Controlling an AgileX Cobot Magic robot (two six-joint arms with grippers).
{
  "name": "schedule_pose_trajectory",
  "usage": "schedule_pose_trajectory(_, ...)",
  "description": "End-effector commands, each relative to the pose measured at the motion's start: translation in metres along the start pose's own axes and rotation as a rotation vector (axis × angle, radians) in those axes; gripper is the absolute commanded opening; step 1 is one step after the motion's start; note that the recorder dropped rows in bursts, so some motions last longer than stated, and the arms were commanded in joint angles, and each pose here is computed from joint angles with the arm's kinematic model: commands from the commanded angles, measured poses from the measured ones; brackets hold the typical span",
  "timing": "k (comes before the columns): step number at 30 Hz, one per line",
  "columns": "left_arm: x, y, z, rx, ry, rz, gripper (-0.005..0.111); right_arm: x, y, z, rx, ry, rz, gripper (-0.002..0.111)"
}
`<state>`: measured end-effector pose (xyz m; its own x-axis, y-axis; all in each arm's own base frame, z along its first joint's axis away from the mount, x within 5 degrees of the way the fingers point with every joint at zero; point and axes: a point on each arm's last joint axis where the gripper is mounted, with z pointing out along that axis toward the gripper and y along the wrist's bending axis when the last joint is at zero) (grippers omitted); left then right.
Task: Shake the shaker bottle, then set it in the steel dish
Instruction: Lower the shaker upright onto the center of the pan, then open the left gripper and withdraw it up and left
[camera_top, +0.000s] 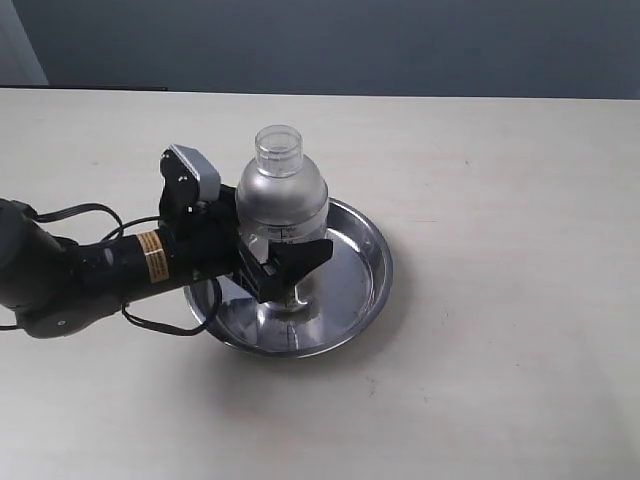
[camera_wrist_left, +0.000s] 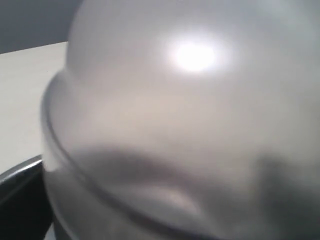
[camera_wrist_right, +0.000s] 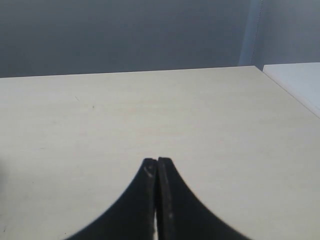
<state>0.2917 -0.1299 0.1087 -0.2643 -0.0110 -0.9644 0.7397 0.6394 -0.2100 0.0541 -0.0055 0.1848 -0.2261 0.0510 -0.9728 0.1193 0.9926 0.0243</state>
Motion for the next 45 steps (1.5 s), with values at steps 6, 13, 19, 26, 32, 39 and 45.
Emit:
schedule_pose_trajectory(6,-0.012,-0.003,-0.001,0.014,-0.040,0.015,0.105,-0.001,0.000,0.000,0.004,-0.016,0.000,-0.001)
schedule_pose_trajectory(13,-0.012,-0.003,-0.001,0.014,-0.040,0.015,0.105,-0.001,0.000,0.000,0.004,-0.016,0.000,-0.001)
schedule_pose_trajectory(19,-0.022,-0.003,-0.004,0.010,-0.066,0.033,0.105,-0.001,0.000,0.000,0.004,-0.016,0.000,-0.001)
schedule_pose_trajectory(26,-0.041,-0.004,-0.010,0.005,-0.118,0.070,0.105,-0.001,0.000,0.000,0.004,-0.016,0.000,-0.001)
schedule_pose_trajectory(32,-0.054,-0.008,-0.013,0.002,-0.156,0.094,0.105,-0.001,0.000,0.000,0.004,-0.016,0.000,-0.001)
schedule_pose_trajectory(39,-0.080,-0.012,-0.023,-0.018,-0.235,0.139,0.105,-0.001,0.000,0.000,0.004,-0.016,0.000,-0.001)
schedule_pose_trajectory(45,-0.108,-0.012,-0.041,-0.046,-0.315,0.201,0.103,-0.001,0.000,0.000,0.004,-0.016,0.000,-0.001)
